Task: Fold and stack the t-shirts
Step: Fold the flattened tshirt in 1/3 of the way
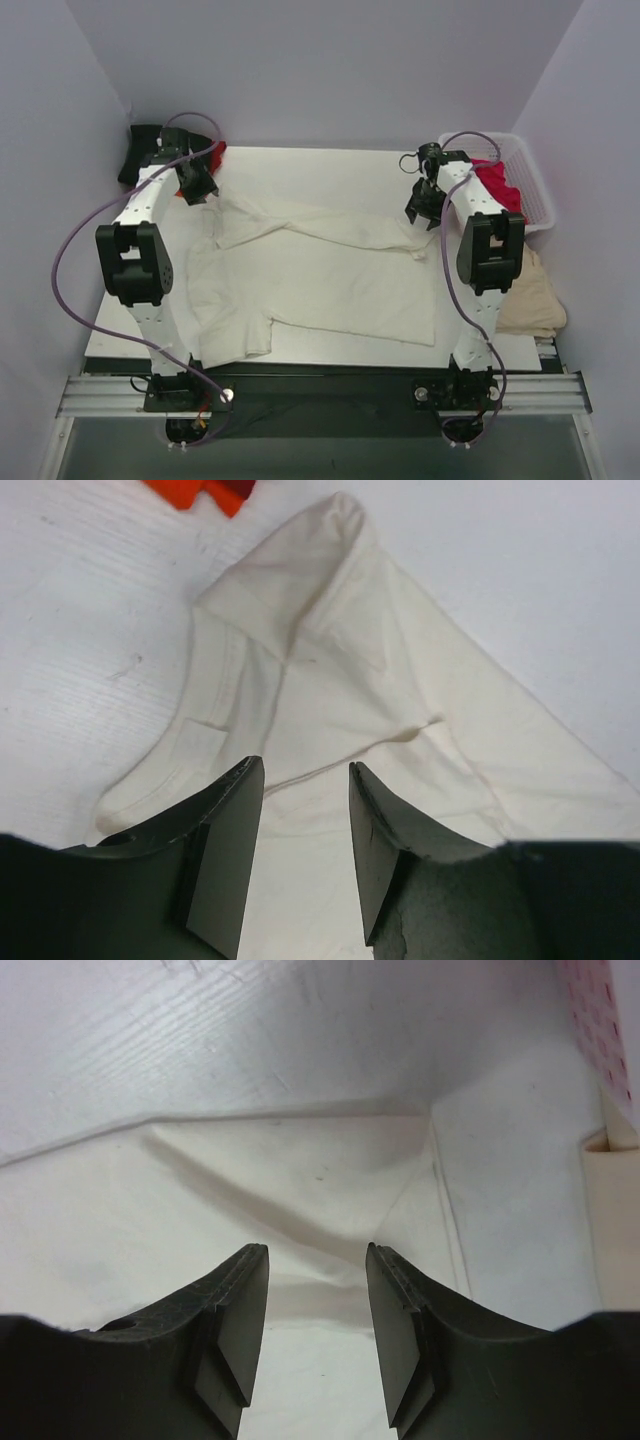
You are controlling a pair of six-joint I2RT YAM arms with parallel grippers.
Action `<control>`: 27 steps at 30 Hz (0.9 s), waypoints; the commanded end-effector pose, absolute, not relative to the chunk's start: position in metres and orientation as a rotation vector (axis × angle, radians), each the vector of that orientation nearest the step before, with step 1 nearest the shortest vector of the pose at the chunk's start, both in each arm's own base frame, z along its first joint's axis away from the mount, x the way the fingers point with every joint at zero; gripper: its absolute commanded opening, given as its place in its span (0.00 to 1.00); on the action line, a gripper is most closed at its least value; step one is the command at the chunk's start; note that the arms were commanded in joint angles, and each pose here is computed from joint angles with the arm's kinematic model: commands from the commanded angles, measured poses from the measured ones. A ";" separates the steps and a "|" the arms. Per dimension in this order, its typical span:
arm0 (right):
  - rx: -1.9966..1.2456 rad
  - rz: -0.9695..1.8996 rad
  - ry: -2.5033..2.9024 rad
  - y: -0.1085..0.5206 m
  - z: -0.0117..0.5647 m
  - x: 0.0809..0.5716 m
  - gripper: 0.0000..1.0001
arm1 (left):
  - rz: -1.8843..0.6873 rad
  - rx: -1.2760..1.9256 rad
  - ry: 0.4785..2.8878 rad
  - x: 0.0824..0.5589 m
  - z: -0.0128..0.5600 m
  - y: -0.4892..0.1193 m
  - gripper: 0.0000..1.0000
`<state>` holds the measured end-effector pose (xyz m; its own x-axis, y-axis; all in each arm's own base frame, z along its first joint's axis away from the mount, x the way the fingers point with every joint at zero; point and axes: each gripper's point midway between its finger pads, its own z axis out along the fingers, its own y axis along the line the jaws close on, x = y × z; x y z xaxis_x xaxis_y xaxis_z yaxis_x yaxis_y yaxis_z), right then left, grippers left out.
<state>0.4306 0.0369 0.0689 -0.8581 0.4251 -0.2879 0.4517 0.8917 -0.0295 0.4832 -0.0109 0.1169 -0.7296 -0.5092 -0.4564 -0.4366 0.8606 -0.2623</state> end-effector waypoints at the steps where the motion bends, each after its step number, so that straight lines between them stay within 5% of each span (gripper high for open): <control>1: 0.732 -0.188 2.805 0.029 0.071 0.408 0.44 | -0.337 -0.570 2.431 0.502 0.131 -0.029 0.50; 14: 0.654 -0.128 2.908 0.060 0.045 0.399 0.44 | -0.208 -0.434 2.634 0.525 0.054 -0.074 0.62; 27: 0.706 -0.150 2.957 0.049 0.021 0.415 0.44 | 0.217 -0.618 2.739 0.505 0.033 -0.025 0.63</control>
<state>0.4159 0.0578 0.0168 -0.8929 0.4262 -0.1453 0.4362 0.8987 -0.0445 0.5185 -0.0448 0.0264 -0.8554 -0.3714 -0.3609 -0.3938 0.9191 -0.0125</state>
